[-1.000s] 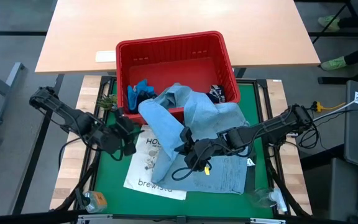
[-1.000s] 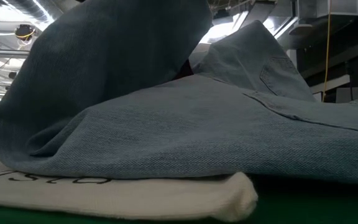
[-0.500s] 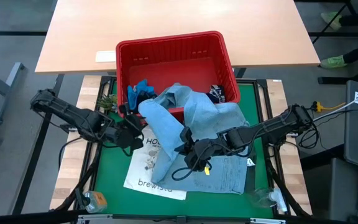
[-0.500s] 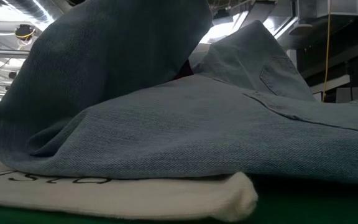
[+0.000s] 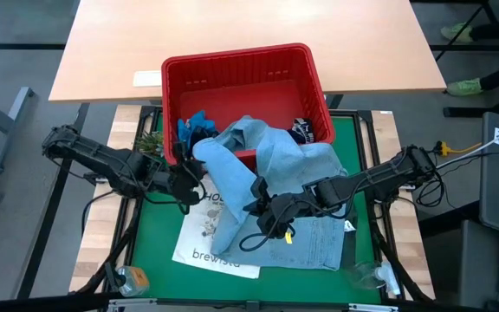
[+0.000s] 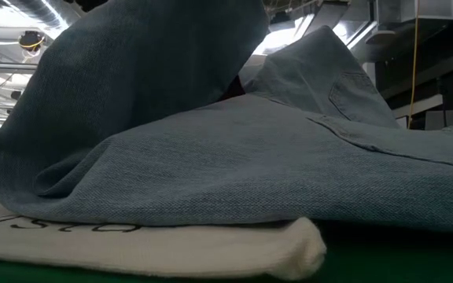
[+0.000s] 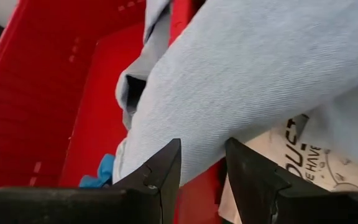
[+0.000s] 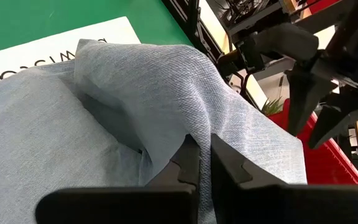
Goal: Fold Laundry from Bin
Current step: Fold the light blue jeans
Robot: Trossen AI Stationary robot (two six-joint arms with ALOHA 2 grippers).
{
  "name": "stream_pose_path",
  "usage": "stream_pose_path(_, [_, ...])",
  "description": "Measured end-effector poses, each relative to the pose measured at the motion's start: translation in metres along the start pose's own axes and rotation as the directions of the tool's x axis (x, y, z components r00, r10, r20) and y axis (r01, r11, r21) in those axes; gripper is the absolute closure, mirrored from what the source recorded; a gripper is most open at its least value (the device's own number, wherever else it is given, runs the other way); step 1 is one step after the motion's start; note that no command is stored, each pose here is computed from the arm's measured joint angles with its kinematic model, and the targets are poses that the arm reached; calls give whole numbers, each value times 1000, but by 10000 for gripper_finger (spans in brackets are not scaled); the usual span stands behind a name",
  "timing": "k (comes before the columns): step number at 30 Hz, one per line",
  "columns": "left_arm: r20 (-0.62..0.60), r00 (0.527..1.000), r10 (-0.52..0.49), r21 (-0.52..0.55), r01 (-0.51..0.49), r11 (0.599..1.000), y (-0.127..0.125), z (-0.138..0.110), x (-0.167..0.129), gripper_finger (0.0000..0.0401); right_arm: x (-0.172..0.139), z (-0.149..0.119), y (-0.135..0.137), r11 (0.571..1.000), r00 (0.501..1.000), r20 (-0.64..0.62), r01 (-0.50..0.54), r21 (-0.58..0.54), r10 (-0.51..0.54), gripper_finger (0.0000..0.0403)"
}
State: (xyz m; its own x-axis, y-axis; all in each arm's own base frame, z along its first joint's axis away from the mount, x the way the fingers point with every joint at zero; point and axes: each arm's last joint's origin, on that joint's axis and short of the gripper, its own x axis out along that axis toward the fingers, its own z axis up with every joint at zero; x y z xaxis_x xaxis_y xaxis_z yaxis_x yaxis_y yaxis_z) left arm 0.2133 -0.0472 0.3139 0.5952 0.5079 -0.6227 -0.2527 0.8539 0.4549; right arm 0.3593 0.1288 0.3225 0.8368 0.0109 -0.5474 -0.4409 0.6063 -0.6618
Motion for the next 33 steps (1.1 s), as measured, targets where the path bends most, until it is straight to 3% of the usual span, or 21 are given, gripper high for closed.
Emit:
stream_pose_path(5, [-26, 1000, -6, -29, 5, 1000, 7, 0, 6, 278, 0, 0, 0, 1000, 1000, 0, 0, 0, 0, 387])
stream_pose_path(10, [-57, 995, -79, -16, 78, 997, 12, 0, 12, 278, 0, 0, 0, 1000, 1000, 0, 0, 0, 0, 387])
stream_pose_path(18, [-77, 995, -63, -51, 59, 997, 20, 0, 18, 281, 0, 0, 0, 1000, 1000, 0, 1, 0, -1, 386])
stream_pose_path(21, [-83, 994, -76, -72, 70, 995, 22, 0, 20, 302, 0, 0, 0, 1000, 1000, 0, 1, 0, -1, 386])
stream_pose_path(27, [-84, 994, -76, -100, 67, 993, 23, 0, 20, 390, 0, 0, 0, 1000, 1000, -1, 3, 0, -3, 386])
stream_pose_path(33, [-55, 996, -67, -113, 61, 992, 23, 2, 18, 398, 0, 0, 0, 1000, 1000, -5, 7, 0, -7, 386])
